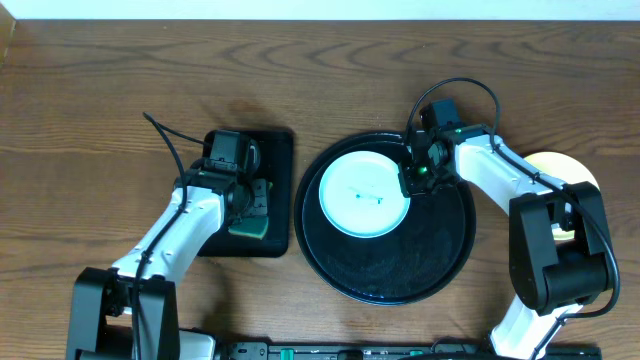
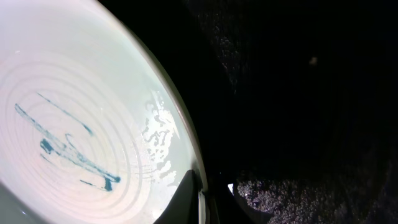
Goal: Clean dirty plates on tray and stack at the side
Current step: 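Hold the mint plate on the tray with the right gripper while left lifts sponge, then carry the green sponge with the left gripper over the mint plate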
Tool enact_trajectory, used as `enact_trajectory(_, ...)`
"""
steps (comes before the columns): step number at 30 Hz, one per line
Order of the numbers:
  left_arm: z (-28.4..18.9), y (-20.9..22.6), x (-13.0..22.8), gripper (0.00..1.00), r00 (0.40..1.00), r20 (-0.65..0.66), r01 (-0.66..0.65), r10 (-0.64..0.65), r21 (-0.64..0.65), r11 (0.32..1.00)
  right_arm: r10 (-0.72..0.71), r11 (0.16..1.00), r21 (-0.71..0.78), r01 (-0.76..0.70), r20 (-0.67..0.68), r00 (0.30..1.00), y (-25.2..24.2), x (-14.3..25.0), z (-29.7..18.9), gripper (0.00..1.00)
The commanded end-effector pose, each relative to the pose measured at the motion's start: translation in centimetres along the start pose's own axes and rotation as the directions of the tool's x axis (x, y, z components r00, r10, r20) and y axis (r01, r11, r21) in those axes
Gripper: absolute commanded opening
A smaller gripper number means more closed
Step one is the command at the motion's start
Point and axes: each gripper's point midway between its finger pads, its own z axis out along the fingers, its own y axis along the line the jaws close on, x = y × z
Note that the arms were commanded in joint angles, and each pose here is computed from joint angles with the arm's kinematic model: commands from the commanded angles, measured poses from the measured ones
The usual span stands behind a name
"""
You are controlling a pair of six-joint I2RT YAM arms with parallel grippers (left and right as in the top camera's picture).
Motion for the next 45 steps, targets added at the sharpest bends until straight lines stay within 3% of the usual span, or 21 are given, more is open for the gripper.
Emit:
enact_trajectory(1, 1.4, 0.5, 1.4, 0.51, 0.999, -0.047, -0.004, 0.003, -0.017, 1.000, -0.001, 1.000, -0.001, 0.001, -0.028, 1.000, 0.3, 1.0, 0.5, 0.05)
enact_trajectory(7, 2.9, 0.9, 2.5, 0.51, 0.994, -0.110, -0.001, -0.003, -0.033, 0.999, -0.001, 1.000, 0.000, 0.001, -0.028, 1.000, 0.3, 1.0, 0.5, 0.04)
enact_trajectory(16, 2.0, 0.7, 1.9, 0.08, 0.997, -0.083, -0.002, 0.000, -0.026, 1.000, -0.001, 1.000, 0.000, 0.001, -0.031, 1.000, 0.3, 1.0, 0.5, 0.05)
enact_trajectory(27, -5.6, -0.7, -2.4, 0.08, 0.983, 0.182, -0.009, 0.001, 0.040, 0.999, -0.001, 1.000, 0.000, 0.001, -0.032, 0.999, 0.3, 1.0, 0.5, 0.05)
enact_trajectory(30, -7.1, -1.4, -3.1, 0.08, 0.974, 0.224, -0.005, -0.023, 0.121, 0.993, 0.000, 1.000, 0.000, 0.000, -0.032, 1.000, 0.3, 1.0, 0.5, 0.05)
enact_trajectory(34, -8.9, -3.4, -3.9, 0.07, 0.969, 0.245, -0.067, -0.029, 0.373, 0.925, 0.000, 1.000, 0.000, 0.000, -0.032, 1.000, 0.3, 1.0, 0.5, 0.04)
enact_trajectory(45, -12.4, -2.7, -4.4, 0.07, 0.959, 0.249, -0.064, -0.138, 0.662, 0.747, 0.000, 1.000, 0.000, 0.000, -0.032, 1.000, 0.3, 1.0, 0.5, 0.05)
